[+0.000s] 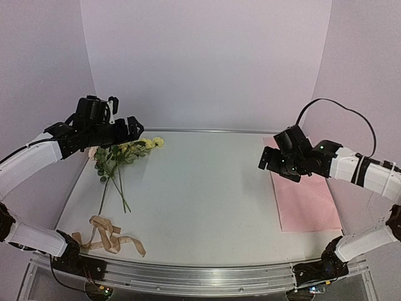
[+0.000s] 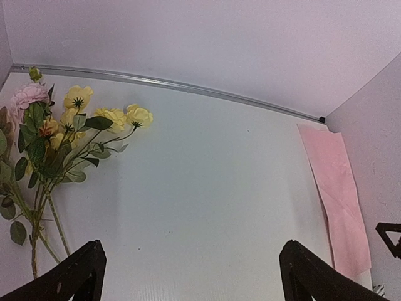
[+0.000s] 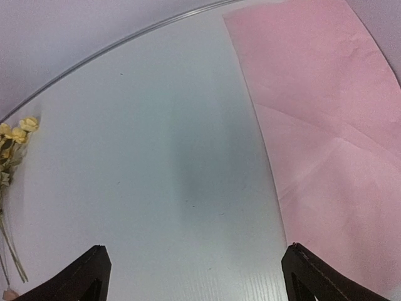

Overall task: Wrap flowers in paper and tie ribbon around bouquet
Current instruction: Move the folded wrapping paper to the center of the board.

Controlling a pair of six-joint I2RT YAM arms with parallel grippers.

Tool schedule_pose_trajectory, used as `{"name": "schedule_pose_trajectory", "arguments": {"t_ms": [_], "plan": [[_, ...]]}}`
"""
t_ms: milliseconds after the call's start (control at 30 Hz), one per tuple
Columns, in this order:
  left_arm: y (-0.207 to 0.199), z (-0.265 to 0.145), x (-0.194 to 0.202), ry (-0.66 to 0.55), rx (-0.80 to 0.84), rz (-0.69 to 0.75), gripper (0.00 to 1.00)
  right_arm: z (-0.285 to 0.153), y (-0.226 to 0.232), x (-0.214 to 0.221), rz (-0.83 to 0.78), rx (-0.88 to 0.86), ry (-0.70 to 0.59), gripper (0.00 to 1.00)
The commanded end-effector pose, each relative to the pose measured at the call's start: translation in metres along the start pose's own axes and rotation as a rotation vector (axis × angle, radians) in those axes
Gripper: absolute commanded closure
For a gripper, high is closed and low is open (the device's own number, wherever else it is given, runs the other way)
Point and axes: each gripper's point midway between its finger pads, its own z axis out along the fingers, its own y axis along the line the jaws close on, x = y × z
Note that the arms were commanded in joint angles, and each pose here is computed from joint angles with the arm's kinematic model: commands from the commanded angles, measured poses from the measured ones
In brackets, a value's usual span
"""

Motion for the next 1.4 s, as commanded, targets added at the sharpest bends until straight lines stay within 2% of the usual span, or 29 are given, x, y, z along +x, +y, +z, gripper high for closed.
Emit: {"name": "schedule_pose_trajectory", "arguments": {"t_ms": [0, 267, 433, 667, 1000, 1133, 1300, 1367], "plan": [[-0.017, -0.008, -0.019, -0.059, 0.080, -0.001, 0.00, 0.021, -0.027, -0.017, 0.042, 0.110, 0.000, 0.02], [-0.031, 0.018, 0.011, 0.102, 0.164, -0.015, 0.00, 0.075, -0.090, -0.025, 0.176, 0.299, 0.063, 0.02], [-0.031, 0.027, 0.025, 0.175, 0.170, 0.005, 0.00, 0.119, -0.096, -0.017, 0.207, 0.304, 0.156, 0.02], [-0.029, 0.026, 0.028, 0.186, 0.167, 0.010, 0.00, 0.161, -0.091, -0.009, 0.179, 0.329, 0.223, 0.02], [-0.028, 0.021, 0.026, 0.192, 0.156, 0.025, 0.00, 0.158, -0.100, -0.012, -0.008, 0.558, 0.277, 0.02], [-0.029, 0.019, 0.022, 0.188, 0.156, 0.035, 0.00, 0.153, -0.107, -0.007, -0.017, 0.606, 0.290, 0.02], [-0.032, 0.019, 0.019, 0.186, 0.168, 0.038, 0.00, 0.154, -0.101, 0.003, 0.006, 0.573, 0.328, 0.13], [-0.034, 0.019, 0.020, 0.192, 0.177, 0.036, 0.00, 0.155, -0.100, 0.012, 0.030, 0.557, 0.353, 0.14]]}}
